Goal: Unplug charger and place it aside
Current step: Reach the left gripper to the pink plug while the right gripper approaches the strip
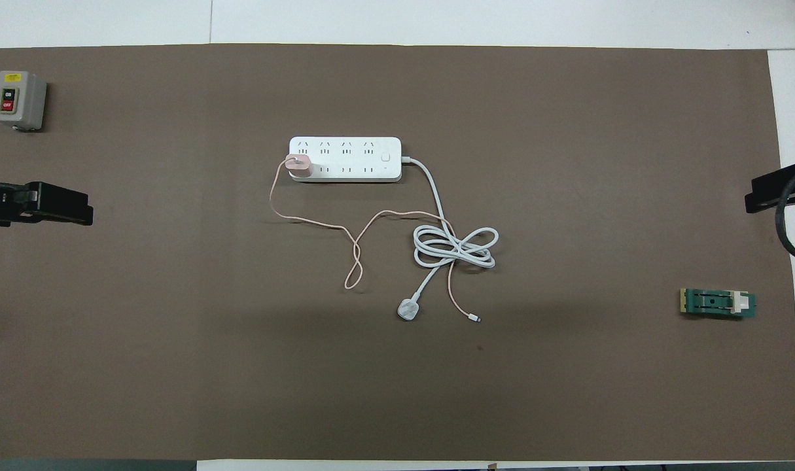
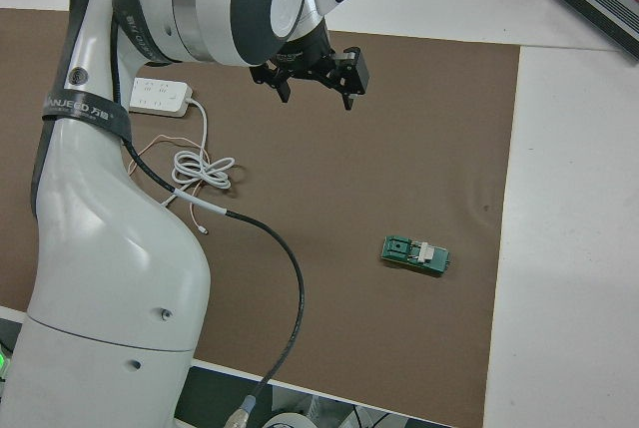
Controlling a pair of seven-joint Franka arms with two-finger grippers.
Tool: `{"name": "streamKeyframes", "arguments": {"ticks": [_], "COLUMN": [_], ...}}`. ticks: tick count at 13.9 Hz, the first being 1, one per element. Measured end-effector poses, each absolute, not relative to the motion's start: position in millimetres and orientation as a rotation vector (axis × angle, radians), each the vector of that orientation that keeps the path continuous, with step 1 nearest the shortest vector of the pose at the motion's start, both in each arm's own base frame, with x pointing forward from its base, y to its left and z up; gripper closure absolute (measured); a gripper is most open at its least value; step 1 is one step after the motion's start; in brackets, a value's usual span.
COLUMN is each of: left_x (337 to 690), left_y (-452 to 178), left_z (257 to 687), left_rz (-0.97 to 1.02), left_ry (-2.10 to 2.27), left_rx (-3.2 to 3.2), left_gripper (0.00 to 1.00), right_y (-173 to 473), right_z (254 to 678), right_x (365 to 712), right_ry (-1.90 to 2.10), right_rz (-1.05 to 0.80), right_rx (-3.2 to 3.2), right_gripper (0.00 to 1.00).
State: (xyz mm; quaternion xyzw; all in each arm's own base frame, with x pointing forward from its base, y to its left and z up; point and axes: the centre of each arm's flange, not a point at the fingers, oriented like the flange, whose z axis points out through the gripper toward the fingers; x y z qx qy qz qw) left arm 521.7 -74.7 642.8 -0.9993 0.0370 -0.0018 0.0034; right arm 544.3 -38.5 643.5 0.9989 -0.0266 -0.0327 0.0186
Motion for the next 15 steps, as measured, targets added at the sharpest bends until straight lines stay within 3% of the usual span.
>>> {"name": "streamKeyframes", "arguments": {"ticks": [9, 15], "left_x": [514.8, 539.0], "left_y": [-96.8, -185.2], "left_z": [630.8, 579.1], "left_rz": [0.020, -0.037], "left_ry": [0.178, -0.212], "left_rx": [-3.125, -3.156], "left_gripper": [0.00, 0.00], "right_y": [-39.2, -31.1], "right_z": [642.3, 639.4], "right_x": [543.4, 540.7], "right_ry": [-0.085, -0.190], "right_rz": [-0.114, -0.140], "right_rx": [3.102, 3.154], "right_gripper": [0.00, 0.00]}}
